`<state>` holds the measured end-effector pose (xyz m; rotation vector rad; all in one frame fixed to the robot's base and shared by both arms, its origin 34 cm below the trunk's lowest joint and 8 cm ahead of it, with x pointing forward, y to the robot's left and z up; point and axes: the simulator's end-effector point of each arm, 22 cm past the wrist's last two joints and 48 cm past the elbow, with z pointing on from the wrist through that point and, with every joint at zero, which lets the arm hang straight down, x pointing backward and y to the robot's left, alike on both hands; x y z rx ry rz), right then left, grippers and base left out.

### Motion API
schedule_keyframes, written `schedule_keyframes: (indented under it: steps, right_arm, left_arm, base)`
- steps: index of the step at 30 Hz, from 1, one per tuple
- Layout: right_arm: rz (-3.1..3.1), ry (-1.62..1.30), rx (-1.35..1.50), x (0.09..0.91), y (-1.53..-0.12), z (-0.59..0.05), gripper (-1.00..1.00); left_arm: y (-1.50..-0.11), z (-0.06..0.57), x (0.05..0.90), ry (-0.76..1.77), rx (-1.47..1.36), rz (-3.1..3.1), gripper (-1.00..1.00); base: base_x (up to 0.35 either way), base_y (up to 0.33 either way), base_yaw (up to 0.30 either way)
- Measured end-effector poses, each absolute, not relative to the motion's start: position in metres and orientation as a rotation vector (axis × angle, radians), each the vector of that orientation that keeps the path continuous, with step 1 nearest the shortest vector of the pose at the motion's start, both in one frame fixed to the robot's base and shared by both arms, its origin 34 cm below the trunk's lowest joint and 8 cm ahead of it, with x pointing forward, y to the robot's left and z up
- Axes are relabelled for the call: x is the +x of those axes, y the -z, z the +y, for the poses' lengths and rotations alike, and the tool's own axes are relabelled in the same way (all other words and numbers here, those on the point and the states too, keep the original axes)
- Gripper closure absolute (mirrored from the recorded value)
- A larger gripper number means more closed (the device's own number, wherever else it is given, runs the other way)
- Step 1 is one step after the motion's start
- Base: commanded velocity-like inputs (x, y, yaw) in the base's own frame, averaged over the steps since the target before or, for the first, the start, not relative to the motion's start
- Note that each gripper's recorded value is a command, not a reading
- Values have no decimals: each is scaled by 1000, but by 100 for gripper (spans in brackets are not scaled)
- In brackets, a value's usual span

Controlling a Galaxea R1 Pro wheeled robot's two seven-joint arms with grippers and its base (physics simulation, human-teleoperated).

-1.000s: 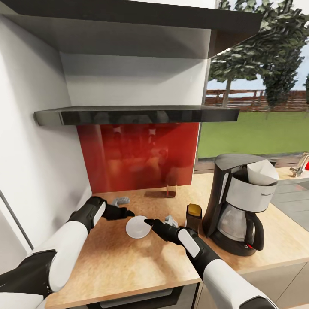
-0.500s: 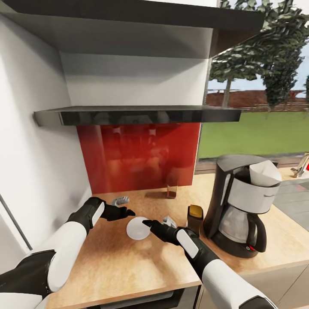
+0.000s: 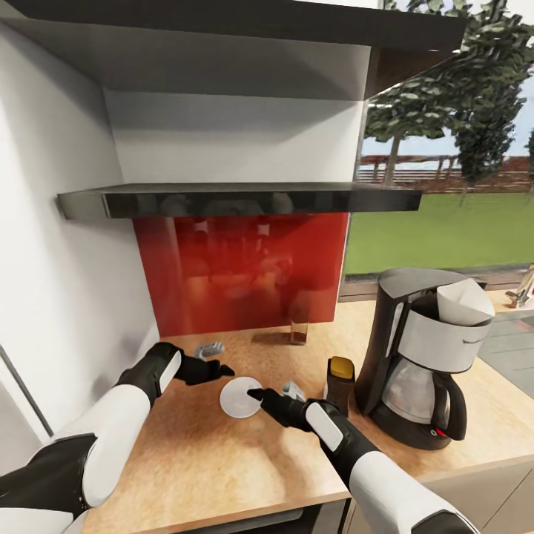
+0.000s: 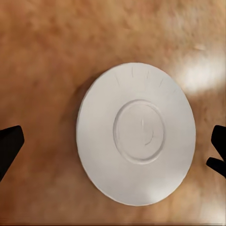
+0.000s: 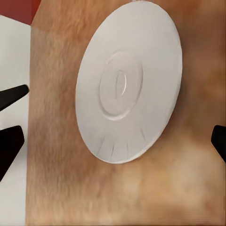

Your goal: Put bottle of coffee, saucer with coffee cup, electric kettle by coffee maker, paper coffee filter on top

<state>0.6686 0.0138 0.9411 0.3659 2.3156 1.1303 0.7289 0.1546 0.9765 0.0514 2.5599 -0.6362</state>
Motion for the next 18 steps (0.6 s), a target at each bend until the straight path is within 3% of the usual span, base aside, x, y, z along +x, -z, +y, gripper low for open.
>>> schedule_keyframes:
  steps: [18]
  right_arm:
    - [2330,-1131,385,665,-934,12,-100]
  left_arm:
    - [-968,150,721,648,49,2576,-100]
  base:
    - [30,0,0]
